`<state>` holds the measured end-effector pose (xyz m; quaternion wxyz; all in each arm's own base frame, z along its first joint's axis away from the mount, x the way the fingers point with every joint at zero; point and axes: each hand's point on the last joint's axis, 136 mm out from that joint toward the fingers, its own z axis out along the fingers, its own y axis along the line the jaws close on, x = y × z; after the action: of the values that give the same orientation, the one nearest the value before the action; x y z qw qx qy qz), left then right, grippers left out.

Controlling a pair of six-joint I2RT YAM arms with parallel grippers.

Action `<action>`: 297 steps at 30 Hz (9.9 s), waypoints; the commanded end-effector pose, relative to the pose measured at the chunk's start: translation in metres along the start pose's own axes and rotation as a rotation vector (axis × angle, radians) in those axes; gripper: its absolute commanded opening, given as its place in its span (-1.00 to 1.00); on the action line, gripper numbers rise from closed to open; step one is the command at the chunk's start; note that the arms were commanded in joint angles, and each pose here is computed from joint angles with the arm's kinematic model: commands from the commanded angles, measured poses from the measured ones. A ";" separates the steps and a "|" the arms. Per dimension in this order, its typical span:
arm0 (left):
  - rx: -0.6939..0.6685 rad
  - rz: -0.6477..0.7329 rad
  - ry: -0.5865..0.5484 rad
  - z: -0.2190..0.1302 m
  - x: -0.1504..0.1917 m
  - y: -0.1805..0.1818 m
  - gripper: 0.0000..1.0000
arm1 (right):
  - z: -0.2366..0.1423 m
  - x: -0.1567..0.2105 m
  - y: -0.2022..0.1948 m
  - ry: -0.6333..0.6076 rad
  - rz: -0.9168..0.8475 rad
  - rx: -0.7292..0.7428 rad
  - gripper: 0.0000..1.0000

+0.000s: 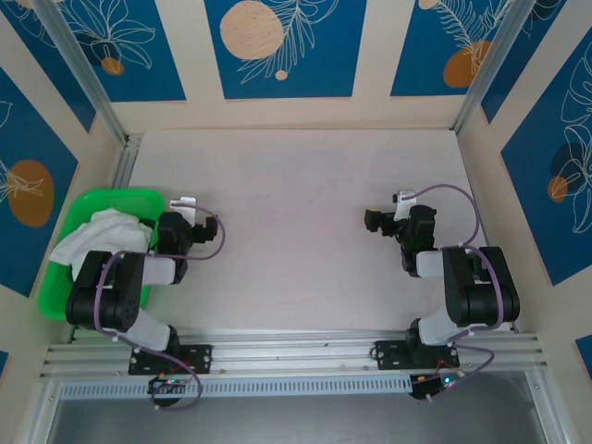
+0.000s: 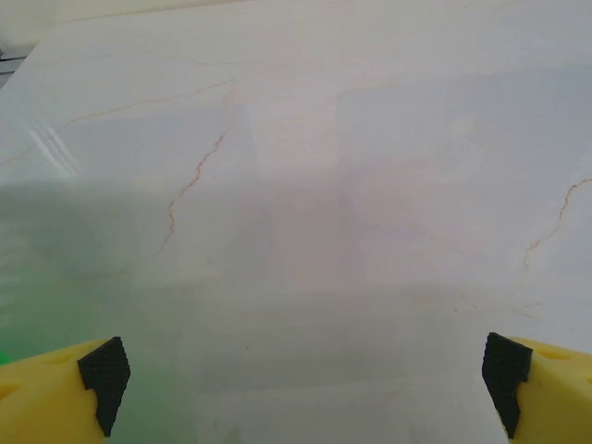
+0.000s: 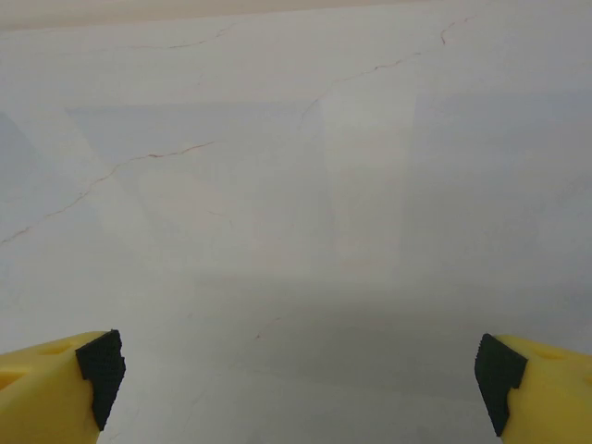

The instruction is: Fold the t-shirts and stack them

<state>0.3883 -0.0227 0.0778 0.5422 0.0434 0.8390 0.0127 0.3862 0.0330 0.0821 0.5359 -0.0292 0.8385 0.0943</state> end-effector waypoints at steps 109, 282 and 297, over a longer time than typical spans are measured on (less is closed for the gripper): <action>-0.253 -0.456 0.678 -0.010 0.006 0.030 -0.07 | -0.103 -0.007 0.268 0.273 0.100 -0.534 0.84; 0.186 -0.220 0.372 -0.117 -0.036 -0.141 0.78 | -0.133 -0.120 0.062 0.169 0.402 0.182 -0.99; 0.276 0.157 0.626 -0.070 -0.051 -0.308 0.54 | -0.088 0.014 0.057 0.397 0.575 0.131 -0.91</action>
<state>0.3324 -0.3370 0.1477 0.2861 0.1557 0.9404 -0.0978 0.2866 0.0623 0.1085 0.3015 0.2149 0.9192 0.1341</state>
